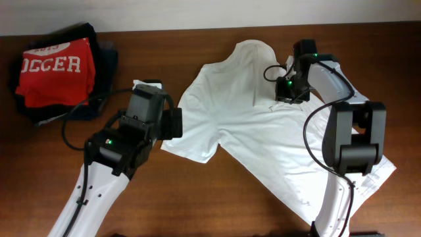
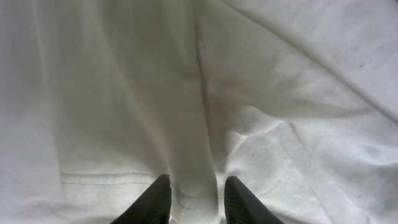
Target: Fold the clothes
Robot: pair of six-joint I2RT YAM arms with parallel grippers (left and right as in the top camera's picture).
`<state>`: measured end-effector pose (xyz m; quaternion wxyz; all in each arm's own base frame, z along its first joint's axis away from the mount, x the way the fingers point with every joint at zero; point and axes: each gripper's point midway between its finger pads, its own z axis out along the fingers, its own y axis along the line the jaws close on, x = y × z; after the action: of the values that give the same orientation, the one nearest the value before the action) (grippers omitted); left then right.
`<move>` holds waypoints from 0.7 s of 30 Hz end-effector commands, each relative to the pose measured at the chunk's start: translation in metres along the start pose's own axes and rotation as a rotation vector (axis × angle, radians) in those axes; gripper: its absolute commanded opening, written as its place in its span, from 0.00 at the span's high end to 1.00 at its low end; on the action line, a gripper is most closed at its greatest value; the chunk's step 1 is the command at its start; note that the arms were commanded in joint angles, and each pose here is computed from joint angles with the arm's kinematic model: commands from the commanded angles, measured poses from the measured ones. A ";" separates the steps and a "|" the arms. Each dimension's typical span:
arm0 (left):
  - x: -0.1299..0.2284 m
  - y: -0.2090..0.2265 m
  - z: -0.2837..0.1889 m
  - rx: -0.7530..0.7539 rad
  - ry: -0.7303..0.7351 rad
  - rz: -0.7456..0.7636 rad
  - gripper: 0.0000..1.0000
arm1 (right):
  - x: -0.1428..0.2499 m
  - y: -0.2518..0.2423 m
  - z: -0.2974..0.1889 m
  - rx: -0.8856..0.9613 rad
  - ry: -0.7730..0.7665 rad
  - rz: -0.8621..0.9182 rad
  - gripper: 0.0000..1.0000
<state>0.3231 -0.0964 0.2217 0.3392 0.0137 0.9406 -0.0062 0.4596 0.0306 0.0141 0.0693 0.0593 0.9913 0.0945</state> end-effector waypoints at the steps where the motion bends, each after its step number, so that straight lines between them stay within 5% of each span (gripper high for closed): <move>1: 0.001 0.002 0.002 -0.015 0.001 -0.002 0.01 | -0.008 -0.001 -0.005 0.009 -0.020 0.001 0.69; 6: 0.001 0.002 0.002 -0.015 0.001 -0.001 0.01 | -0.007 -0.001 -0.005 0.010 -0.015 0.002 0.92; 10: 0.001 0.002 0.002 -0.015 0.001 -0.001 0.01 | 0.000 -0.002 -0.005 0.014 0.013 0.007 0.73; 12: 0.001 0.002 0.002 -0.015 0.001 -0.002 0.01 | 0.001 -0.002 -0.004 0.015 0.019 0.008 0.72; 14: 0.001 0.002 0.002 -0.015 0.001 -0.002 0.01 | 0.002 -0.001 -0.005 0.015 0.022 0.011 0.96; 17: 0.001 0.002 0.002 -0.015 0.001 -0.001 0.01 | -0.009 -0.004 -0.015 0.013 -0.012 0.017 0.96; 21: 0.001 0.002 0.002 -0.015 0.001 -0.001 0.01 | -0.070 -0.019 -0.090 0.003 -0.202 0.051 0.96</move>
<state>0.3231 -0.0964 0.2216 0.3392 0.0137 0.9406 -0.0062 0.4871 0.0113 0.0643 0.1060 0.0766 0.9869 0.0948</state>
